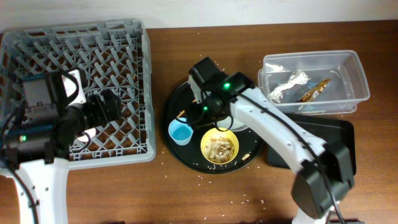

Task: Sort waste into correct bins and load items into the dishwasher rack
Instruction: 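Grasp the blue cup with the right gripper and lift it, then hand the blue cup from the right gripper to the left gripper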

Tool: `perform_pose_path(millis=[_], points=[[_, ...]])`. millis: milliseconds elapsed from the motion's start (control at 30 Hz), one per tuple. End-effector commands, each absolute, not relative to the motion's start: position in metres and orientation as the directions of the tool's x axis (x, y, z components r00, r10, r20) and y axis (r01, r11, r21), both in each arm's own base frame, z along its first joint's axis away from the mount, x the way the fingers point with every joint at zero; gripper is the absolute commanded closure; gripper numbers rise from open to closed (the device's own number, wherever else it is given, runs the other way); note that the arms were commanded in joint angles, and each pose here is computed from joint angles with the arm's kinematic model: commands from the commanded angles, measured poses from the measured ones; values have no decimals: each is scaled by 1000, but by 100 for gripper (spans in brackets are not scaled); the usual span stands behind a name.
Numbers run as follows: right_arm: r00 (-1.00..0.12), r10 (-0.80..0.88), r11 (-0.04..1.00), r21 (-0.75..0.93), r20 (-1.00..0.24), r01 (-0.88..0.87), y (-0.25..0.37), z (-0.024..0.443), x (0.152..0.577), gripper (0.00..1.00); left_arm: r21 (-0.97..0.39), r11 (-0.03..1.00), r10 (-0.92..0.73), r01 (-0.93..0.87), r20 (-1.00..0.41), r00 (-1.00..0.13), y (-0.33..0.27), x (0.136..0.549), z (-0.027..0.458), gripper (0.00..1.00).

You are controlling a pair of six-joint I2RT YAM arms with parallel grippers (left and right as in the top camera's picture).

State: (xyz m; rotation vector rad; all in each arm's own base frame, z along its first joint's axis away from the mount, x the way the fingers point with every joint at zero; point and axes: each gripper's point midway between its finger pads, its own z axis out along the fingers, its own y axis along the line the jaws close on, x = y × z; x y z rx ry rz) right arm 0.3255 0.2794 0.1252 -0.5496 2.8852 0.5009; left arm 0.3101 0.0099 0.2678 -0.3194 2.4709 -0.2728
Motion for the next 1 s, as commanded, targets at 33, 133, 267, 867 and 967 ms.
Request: perform_pose_path(millis=[33, 133, 267, 867, 967], points=[[-933, -334, 892, 275, -136, -359, 291, 72, 328, 48, -427, 903, -222, 51, -564, -796, -34, 305, 286, 1], [-936, -337, 895, 274, -99, -352, 293, 49, 329, 67, -575, 782, -159, 241, -558, -814, -73, 301, 299, 1], [-927, -339, 864, 337, -162, -375, 284, 98, 339, 96, -651, 685, -150, 327, -565, -811, -91, 297, 314, 1], [-455, -316, -24, 486, -833, -873, 265, 378, 245, 96, -720, 19, 73, 694, -691, -719, -196, 218, 398, 5], [-452, -315, -25, 484, -834, -875, 265, 378, 246, 96, -709, -10, 151, 705, -698, -700, -220, 201, 393, 27]])
